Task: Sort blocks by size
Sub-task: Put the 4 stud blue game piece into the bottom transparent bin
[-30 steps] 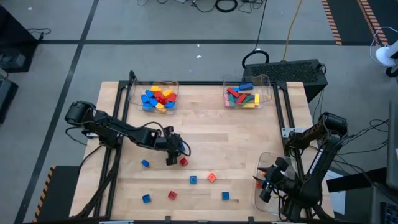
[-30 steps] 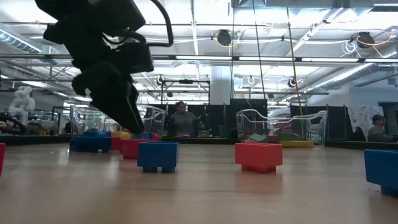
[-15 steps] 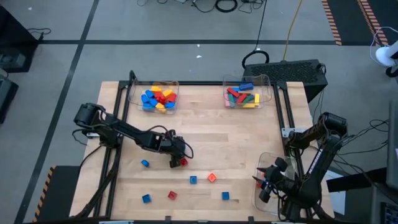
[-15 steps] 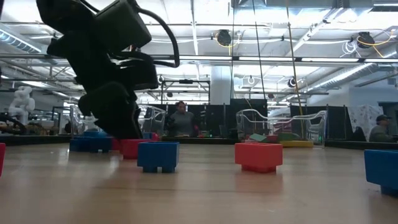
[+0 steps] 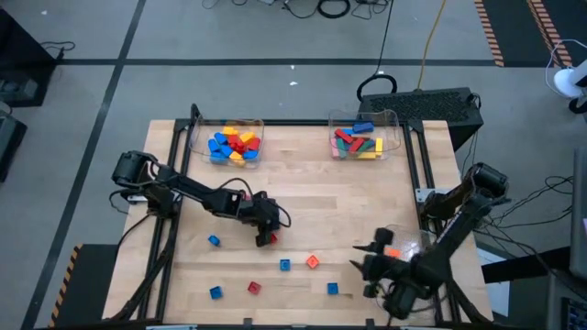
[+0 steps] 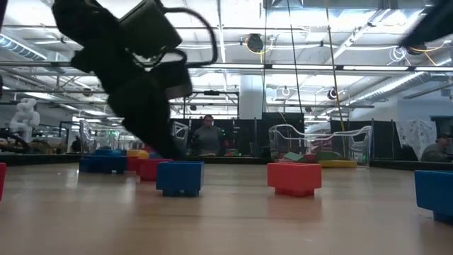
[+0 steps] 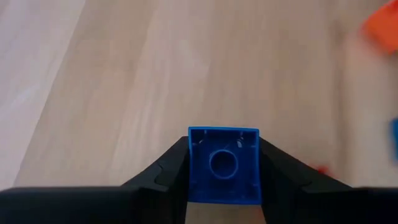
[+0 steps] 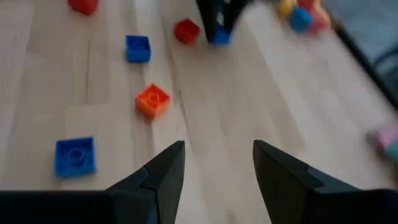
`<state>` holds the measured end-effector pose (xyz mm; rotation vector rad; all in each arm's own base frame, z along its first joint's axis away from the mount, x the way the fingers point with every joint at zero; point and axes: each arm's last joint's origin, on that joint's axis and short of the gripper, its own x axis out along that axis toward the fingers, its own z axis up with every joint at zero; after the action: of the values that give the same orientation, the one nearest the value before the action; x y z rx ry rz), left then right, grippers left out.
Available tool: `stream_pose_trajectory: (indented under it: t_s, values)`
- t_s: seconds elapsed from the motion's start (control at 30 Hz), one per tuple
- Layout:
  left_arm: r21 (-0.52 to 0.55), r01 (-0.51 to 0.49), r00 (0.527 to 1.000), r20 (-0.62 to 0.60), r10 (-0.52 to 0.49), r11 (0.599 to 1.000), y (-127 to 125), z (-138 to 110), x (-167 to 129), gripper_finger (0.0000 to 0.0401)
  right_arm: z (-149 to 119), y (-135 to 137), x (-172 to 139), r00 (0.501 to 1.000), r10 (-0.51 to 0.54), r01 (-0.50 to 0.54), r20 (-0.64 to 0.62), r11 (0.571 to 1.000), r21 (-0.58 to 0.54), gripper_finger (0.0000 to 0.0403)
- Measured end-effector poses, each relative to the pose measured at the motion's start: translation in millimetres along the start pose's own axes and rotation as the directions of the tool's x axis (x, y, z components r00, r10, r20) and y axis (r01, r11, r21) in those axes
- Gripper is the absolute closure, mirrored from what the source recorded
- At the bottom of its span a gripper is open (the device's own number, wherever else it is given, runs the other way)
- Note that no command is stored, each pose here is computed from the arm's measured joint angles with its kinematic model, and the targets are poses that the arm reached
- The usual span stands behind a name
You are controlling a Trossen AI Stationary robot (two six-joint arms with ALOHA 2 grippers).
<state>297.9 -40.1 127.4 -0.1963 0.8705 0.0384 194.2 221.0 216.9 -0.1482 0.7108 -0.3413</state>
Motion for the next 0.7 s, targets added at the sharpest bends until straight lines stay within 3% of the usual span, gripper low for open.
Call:
stream_pose_trajectory:
  t_s: [0.13,0.33,0.43,0.57,0.7]
  values:
    - [0.03,0.122,0.987,0.1,-0.124,0.992,-1,22,-3,0.0263,21,0,19,0.999,0.023,-0.016,0.046,0.988,-0.156,0.0229]
    - [0.08,0.307,0.923,0.218,-0.317,0.949,-7,52,-10,0.0263,47,-10,44,0.995,0.0,0.036,0.098,0.932,-0.361,0.0229]
    - [0.117,0.325,0.907,0.243,-0.344,0.939,-10,61,-13,0.0263,58,-16,54,0.993,-0.01,0.064,0.12,0.888,-0.456,0.0229]
    - [0.142,0.35,0.885,0.274,-0.376,0.926,-14,74,-18,0.0263,71,-23,69,0.992,0.074,0.001,0.106,0.816,-0.577,0.0229]
    - [0.174,0.352,0.867,0.31,-0.391,0.92,-17,84,-22,0.0263,83,-33,81,0.987,0.092,0.012,0.132,0.777,-0.63,0.0229]
